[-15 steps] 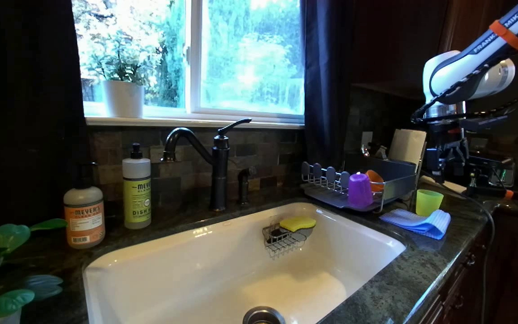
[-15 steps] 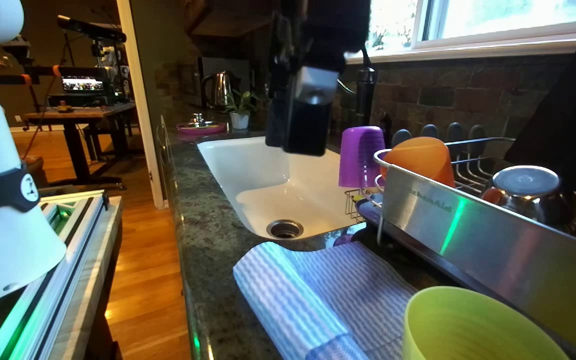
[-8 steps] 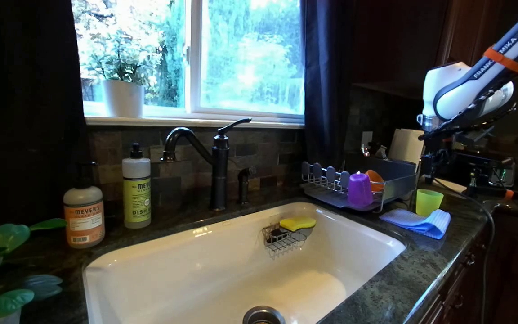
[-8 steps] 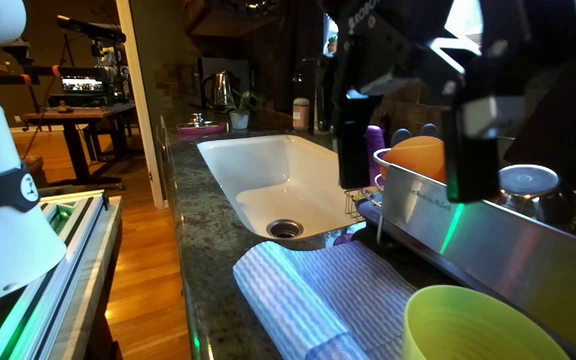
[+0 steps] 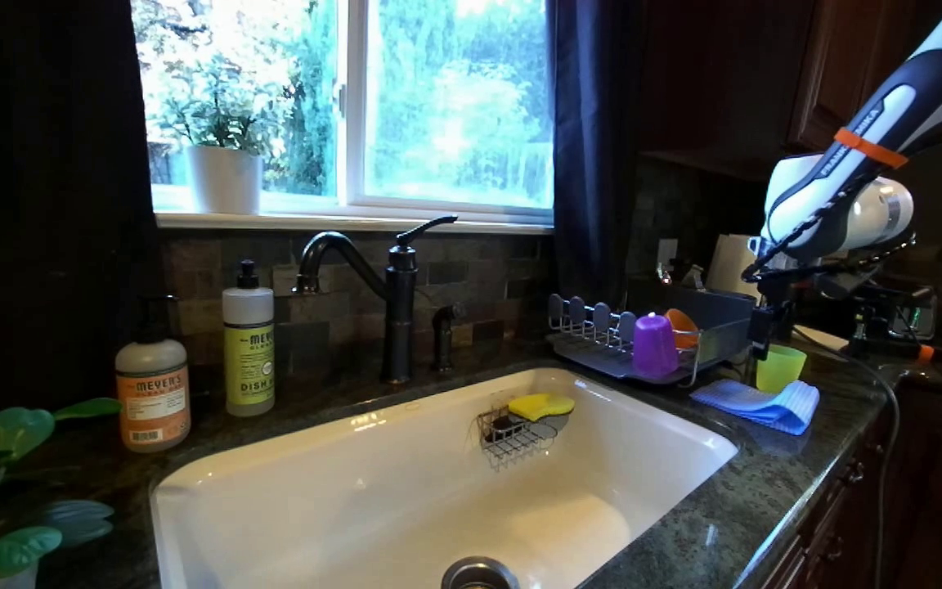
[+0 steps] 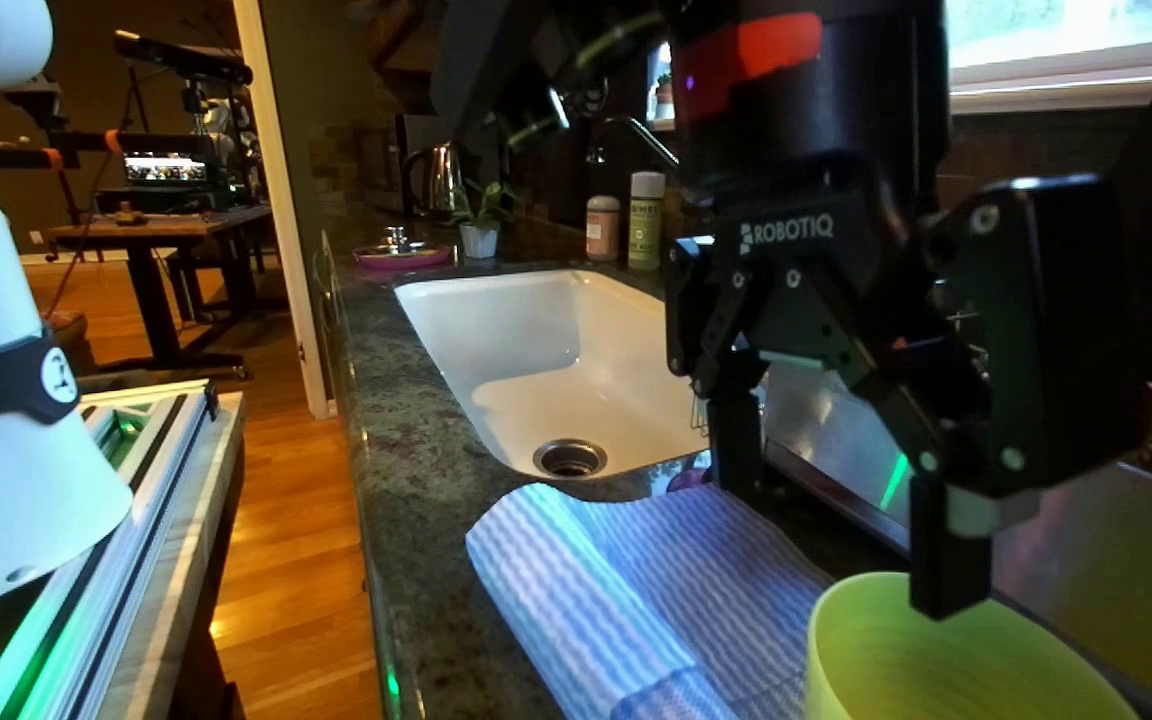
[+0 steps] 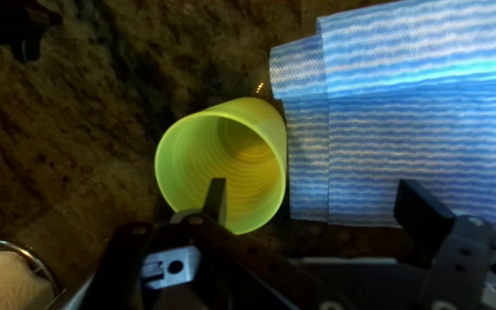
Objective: Put the yellow cup on the dishrack.
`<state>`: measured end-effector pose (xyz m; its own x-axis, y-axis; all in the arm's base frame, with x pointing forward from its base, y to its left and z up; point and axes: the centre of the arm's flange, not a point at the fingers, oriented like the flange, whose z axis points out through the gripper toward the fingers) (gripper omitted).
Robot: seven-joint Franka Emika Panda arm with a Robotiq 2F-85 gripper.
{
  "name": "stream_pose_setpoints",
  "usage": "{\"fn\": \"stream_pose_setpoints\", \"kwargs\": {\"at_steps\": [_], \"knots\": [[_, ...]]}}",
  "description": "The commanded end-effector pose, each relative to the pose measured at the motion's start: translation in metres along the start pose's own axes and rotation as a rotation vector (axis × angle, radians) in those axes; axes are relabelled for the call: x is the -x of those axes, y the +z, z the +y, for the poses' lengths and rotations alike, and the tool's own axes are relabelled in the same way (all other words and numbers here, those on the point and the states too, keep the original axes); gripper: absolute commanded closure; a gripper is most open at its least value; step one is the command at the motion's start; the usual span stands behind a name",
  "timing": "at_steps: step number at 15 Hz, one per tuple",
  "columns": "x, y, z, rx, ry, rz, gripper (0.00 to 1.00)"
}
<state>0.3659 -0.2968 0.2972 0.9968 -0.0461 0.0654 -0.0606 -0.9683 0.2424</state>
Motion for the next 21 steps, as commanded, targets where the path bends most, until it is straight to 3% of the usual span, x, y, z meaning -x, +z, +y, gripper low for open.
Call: {"fn": "stream_pose_setpoints", "kwargs": {"at_steps": [1,3,11,16,21], "knots": [[-0.008,0.023,0.008,-0.061,-0.014,-0.001,0.15],[-0.007,0.029,0.010,-0.081,-0.013,-0.008,0.42],[-0.005,0.028,0.029,-0.061,0.014,-0.024,0.99],[0.010,-0.026,0.025,-0.037,0.022,-0.047,0.99],[0.012,-0.109,0.023,-0.015,-0.013,0.013,0.99]]}}
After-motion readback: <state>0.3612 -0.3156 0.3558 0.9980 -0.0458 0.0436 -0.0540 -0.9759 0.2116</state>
